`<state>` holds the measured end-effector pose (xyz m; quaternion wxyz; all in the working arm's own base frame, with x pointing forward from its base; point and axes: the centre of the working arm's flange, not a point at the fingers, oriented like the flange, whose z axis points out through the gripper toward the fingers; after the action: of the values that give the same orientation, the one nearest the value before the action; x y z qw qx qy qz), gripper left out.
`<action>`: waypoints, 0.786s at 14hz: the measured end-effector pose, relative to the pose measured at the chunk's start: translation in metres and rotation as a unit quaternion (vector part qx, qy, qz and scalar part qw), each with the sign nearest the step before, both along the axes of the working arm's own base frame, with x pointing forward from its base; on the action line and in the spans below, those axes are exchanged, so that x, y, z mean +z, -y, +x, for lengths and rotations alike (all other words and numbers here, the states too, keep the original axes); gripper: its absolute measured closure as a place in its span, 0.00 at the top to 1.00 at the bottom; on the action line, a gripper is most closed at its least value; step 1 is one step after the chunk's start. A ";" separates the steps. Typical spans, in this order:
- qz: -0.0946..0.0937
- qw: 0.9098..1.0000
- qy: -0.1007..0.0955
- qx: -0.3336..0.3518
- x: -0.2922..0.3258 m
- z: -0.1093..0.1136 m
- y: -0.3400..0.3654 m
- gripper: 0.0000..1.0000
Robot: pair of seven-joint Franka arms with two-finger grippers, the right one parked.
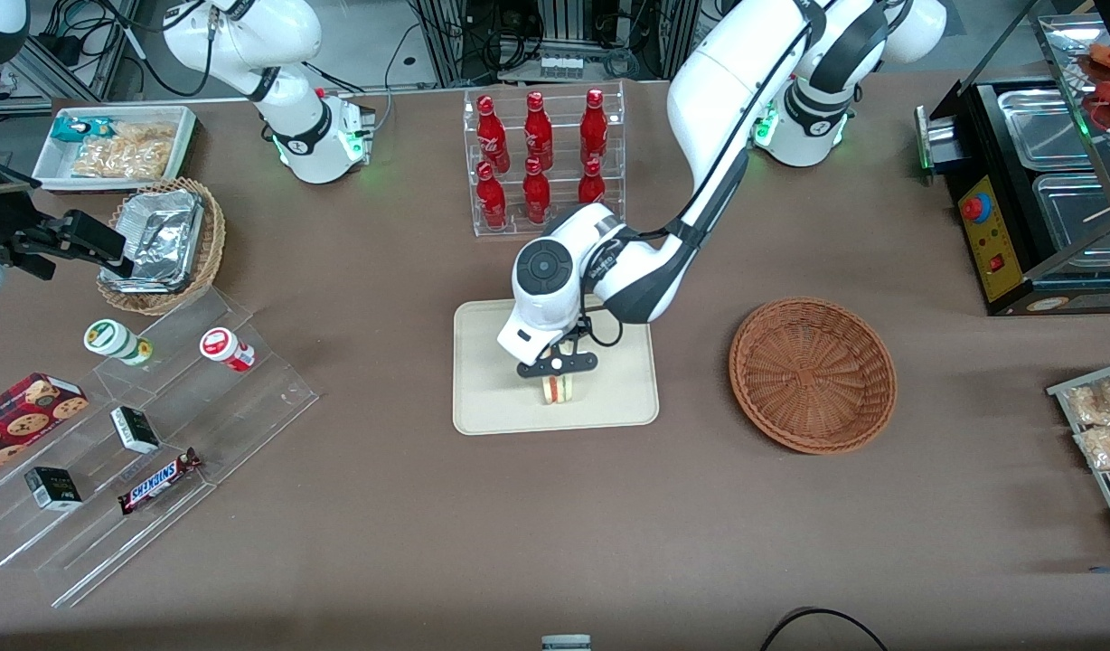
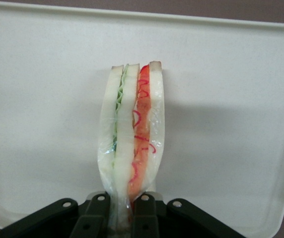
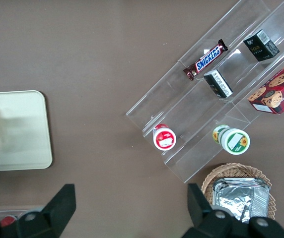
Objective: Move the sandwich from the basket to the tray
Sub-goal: 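Lower the sandwich onto the tray with the left gripper, then open the left gripper and raise it off the sandwich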
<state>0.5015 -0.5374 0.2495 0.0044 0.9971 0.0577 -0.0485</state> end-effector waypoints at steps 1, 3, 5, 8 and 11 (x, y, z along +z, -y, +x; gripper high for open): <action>0.001 1.000 -0.002 -0.002 -0.002 -0.003 0.002 0.15; 0.004 1.000 -0.006 -0.006 -0.010 -0.008 0.006 0.15; 0.008 1.000 -0.010 -0.006 -0.018 -0.010 0.006 0.22; 0.004 1.000 -0.006 -0.005 -0.013 -0.007 0.007 0.49; -0.014 1.000 0.013 -0.003 0.017 0.001 0.012 0.81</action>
<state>0.5025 -0.5496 0.2665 0.0191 0.9977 0.0544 -0.0365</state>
